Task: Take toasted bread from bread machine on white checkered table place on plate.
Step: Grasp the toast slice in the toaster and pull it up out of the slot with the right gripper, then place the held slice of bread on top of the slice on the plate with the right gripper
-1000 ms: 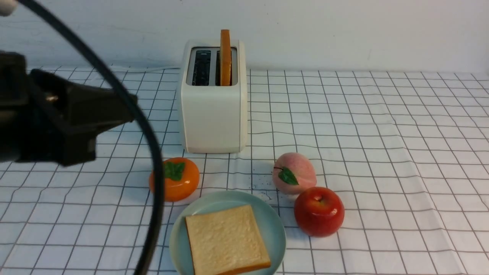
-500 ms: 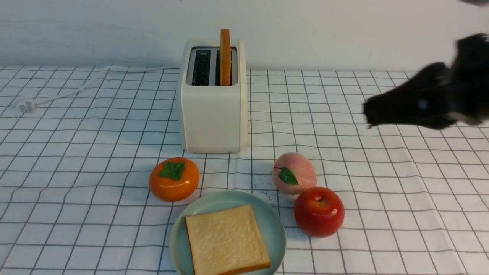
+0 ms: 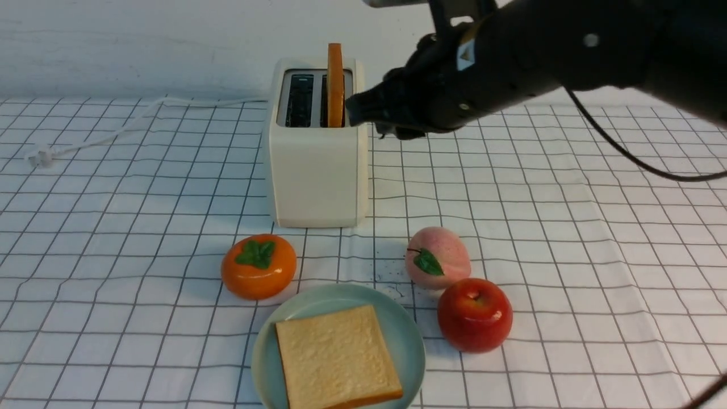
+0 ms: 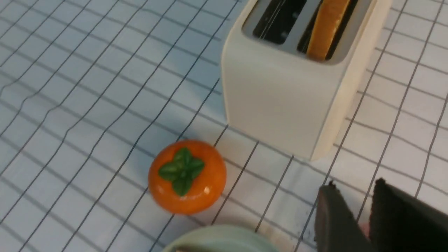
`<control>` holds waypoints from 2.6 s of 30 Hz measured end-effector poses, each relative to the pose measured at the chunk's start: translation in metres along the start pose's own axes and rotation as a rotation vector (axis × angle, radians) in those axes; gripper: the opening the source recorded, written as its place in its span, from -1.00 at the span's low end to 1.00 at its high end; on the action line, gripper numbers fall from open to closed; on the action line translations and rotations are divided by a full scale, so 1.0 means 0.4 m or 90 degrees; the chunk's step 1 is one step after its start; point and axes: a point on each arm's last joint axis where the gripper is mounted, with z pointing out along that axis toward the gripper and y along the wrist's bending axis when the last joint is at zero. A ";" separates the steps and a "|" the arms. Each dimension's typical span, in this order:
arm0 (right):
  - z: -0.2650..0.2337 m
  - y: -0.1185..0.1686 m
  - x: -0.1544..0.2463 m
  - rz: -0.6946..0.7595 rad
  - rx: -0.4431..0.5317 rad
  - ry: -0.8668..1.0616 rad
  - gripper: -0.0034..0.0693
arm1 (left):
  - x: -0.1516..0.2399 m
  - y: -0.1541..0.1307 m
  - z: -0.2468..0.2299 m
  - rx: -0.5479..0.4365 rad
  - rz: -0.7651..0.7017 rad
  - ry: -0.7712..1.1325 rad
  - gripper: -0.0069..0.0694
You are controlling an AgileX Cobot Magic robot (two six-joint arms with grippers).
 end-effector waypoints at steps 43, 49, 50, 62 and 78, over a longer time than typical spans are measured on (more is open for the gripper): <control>0.409 -0.090 -0.059 0.078 0.016 -0.168 -0.57 | 0.013 -0.003 0.000 0.009 -0.011 0.036 -0.85; 0.386 -0.085 -0.076 0.080 0.011 -0.181 -0.57 | 0.013 -0.003 0.000 0.009 -0.011 0.036 -0.85; 0.376 -0.084 -0.083 0.080 0.009 -0.186 -0.57 | 0.013 -0.003 0.000 0.009 -0.011 0.036 -0.85; 0.292 -0.070 -0.139 0.083 -0.005 -0.232 -0.57 | 0.013 -0.003 0.000 0.009 -0.011 0.037 -0.85; -0.013 0.021 -0.184 -0.045 -0.021 -0.120 -0.57 | 0.031 -0.006 -0.002 0.016 -0.011 0.087 -0.85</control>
